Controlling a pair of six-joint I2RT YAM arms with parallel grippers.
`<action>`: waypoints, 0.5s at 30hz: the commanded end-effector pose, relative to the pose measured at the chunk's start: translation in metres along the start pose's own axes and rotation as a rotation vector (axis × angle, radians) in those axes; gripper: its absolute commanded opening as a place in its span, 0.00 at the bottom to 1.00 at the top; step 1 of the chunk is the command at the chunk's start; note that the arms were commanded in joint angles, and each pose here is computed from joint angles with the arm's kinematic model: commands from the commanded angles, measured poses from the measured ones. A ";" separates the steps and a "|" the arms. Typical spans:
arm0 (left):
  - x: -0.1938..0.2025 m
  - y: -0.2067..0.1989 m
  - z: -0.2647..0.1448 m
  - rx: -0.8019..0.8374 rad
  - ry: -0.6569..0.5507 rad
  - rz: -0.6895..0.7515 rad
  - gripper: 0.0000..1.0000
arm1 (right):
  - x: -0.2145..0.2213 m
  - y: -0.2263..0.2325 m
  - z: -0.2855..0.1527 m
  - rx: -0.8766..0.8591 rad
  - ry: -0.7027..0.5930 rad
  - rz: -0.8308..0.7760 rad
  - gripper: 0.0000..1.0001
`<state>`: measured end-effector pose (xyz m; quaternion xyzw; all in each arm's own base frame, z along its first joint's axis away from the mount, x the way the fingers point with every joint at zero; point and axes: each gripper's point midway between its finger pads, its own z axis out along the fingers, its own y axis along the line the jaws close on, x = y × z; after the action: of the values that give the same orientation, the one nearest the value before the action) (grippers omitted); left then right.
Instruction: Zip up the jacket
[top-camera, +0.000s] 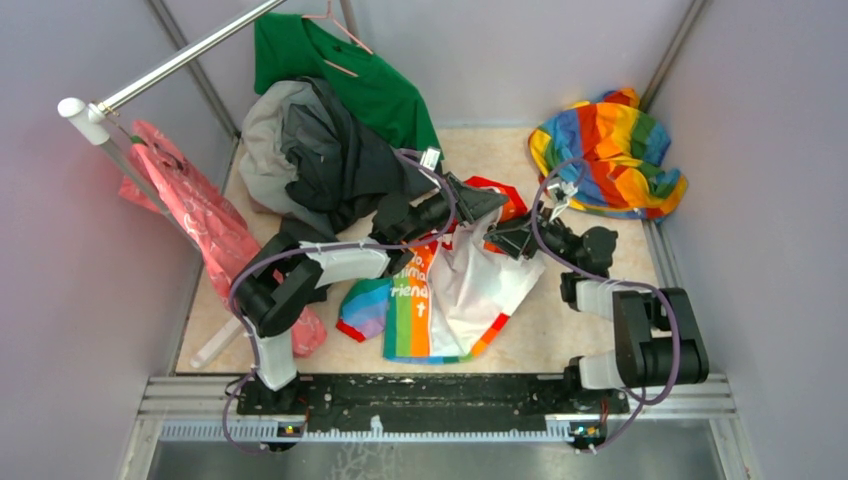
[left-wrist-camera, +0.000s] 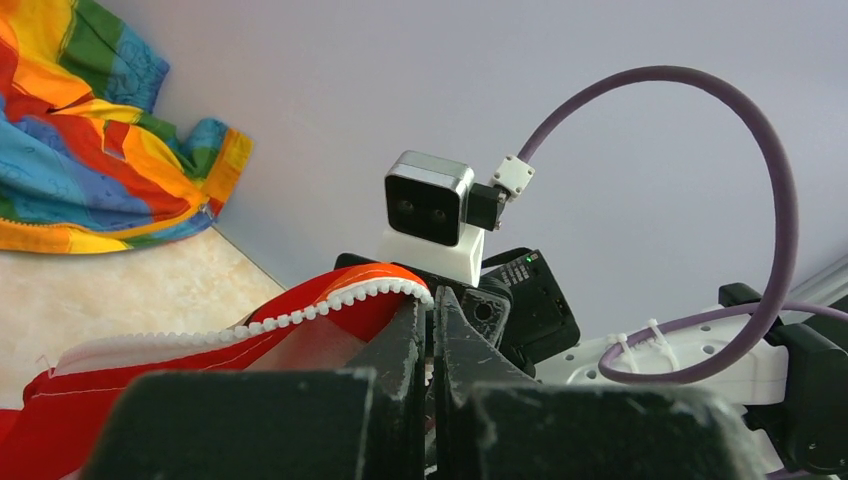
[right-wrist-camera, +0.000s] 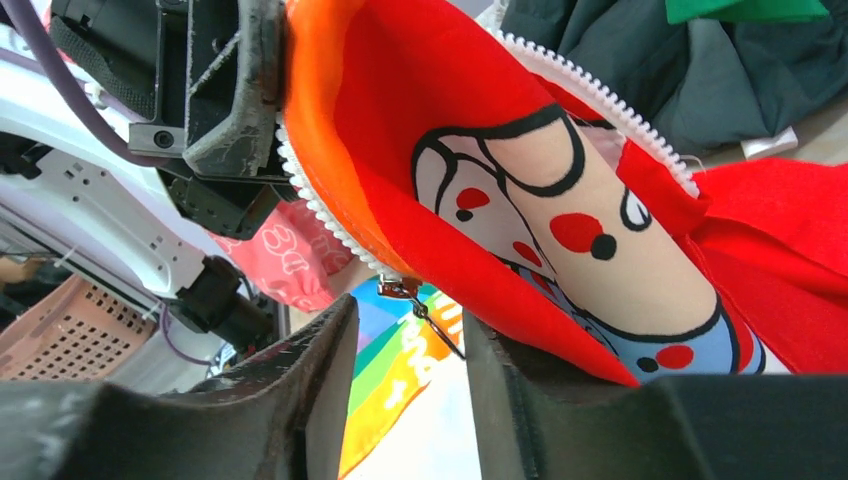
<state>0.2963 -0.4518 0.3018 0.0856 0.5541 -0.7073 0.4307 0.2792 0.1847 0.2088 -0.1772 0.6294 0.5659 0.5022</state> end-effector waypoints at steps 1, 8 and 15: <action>-0.017 -0.038 0.000 0.094 -0.048 0.020 0.00 | -0.021 0.025 0.001 -0.078 -0.041 -0.123 0.39; -0.018 -0.034 0.000 0.089 -0.059 0.031 0.00 | -0.020 0.028 0.001 -0.086 -0.031 -0.138 0.19; -0.025 -0.021 -0.004 0.079 -0.117 0.071 0.00 | -0.020 0.030 0.001 -0.098 -0.009 -0.135 0.00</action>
<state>0.2935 -0.4487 0.3082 0.0843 0.5431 -0.7090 0.4419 0.2694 0.1864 0.2192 -0.2015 0.6154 0.5698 0.5060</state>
